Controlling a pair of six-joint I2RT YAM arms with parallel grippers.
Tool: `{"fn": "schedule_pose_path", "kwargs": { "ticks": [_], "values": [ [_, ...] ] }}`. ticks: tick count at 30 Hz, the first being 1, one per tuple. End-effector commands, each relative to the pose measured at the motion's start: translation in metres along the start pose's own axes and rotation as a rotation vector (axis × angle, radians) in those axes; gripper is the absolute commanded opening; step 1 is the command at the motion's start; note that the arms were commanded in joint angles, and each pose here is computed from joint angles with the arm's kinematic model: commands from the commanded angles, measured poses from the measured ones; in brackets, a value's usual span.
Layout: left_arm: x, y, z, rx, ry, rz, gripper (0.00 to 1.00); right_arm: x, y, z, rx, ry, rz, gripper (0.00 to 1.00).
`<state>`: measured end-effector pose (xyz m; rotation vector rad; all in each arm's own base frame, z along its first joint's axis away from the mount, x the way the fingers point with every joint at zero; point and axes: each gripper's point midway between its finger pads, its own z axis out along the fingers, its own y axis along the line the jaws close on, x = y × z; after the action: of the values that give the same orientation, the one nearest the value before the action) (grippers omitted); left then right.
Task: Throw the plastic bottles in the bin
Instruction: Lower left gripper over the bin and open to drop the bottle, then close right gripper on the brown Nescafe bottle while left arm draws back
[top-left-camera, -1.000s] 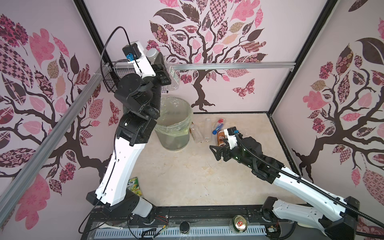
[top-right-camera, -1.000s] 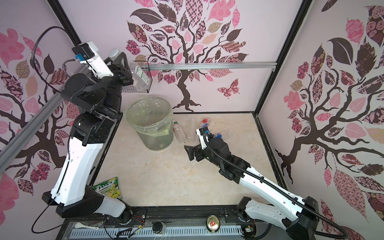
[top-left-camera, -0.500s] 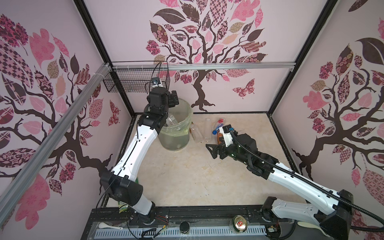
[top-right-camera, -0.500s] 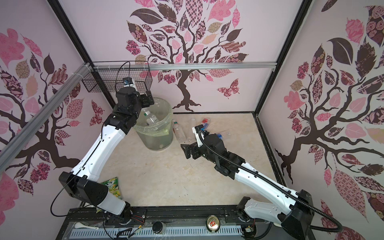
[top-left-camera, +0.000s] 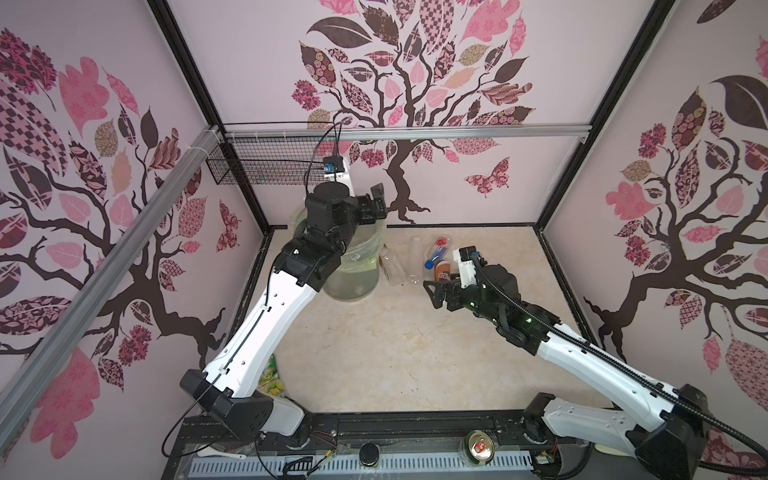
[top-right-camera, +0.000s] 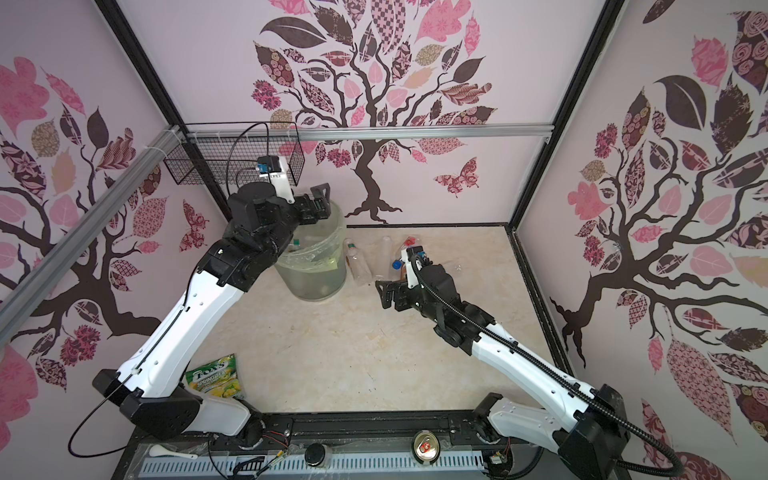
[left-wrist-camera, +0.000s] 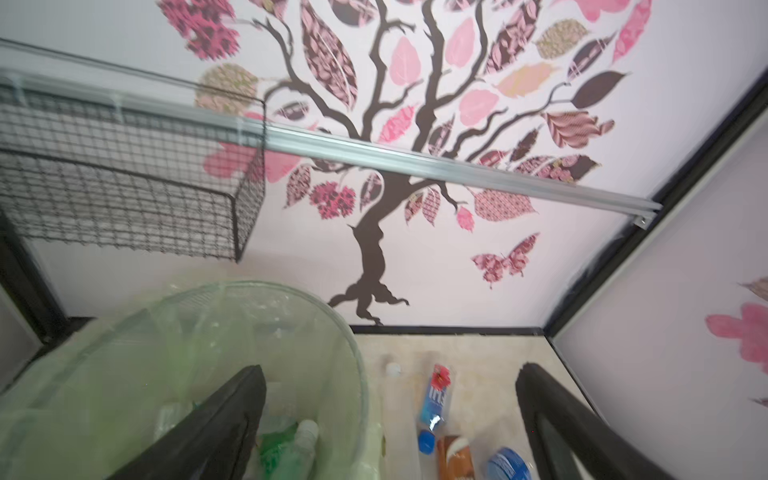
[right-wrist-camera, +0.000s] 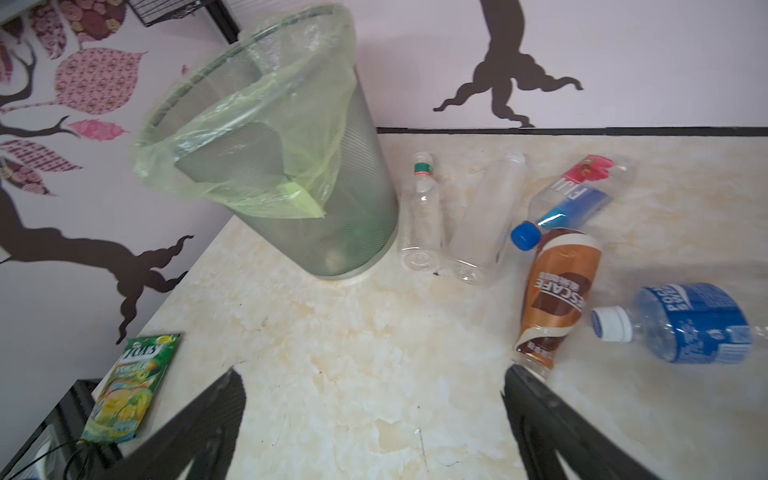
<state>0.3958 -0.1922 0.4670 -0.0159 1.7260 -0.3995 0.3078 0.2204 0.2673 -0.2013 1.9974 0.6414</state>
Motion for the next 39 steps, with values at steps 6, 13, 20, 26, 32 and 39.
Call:
{"fn": "schedule_pose_path", "kwargs": {
  "ticks": [6,13,20,26,32,39],
  "values": [
    [0.132,-0.038,-0.009,0.139,0.286,-0.113,0.98,0.025,-0.077,0.006,0.206,0.033,0.154,1.0],
    [0.24,-0.04,-0.023,0.153,0.504,-0.161,0.98,0.069,-0.112,0.045,0.297,0.108,0.195,0.99],
    [0.267,-0.034,-0.039,0.185,0.551,-0.235,0.98,0.103,-0.13,0.09,0.34,0.179,0.217,0.94],
    [0.285,-0.028,-0.042,0.175,0.59,-0.248,0.98,0.113,-0.137,0.126,0.352,0.228,0.205,0.9],
    [0.287,-0.029,-0.043,0.183,0.594,-0.255,0.98,0.128,-0.147,0.149,0.385,0.276,0.212,0.83],
    [0.295,-0.018,-0.043,0.136,0.612,-0.233,0.98,0.15,-0.151,0.161,0.399,0.341,0.25,0.65]
  ]
}}
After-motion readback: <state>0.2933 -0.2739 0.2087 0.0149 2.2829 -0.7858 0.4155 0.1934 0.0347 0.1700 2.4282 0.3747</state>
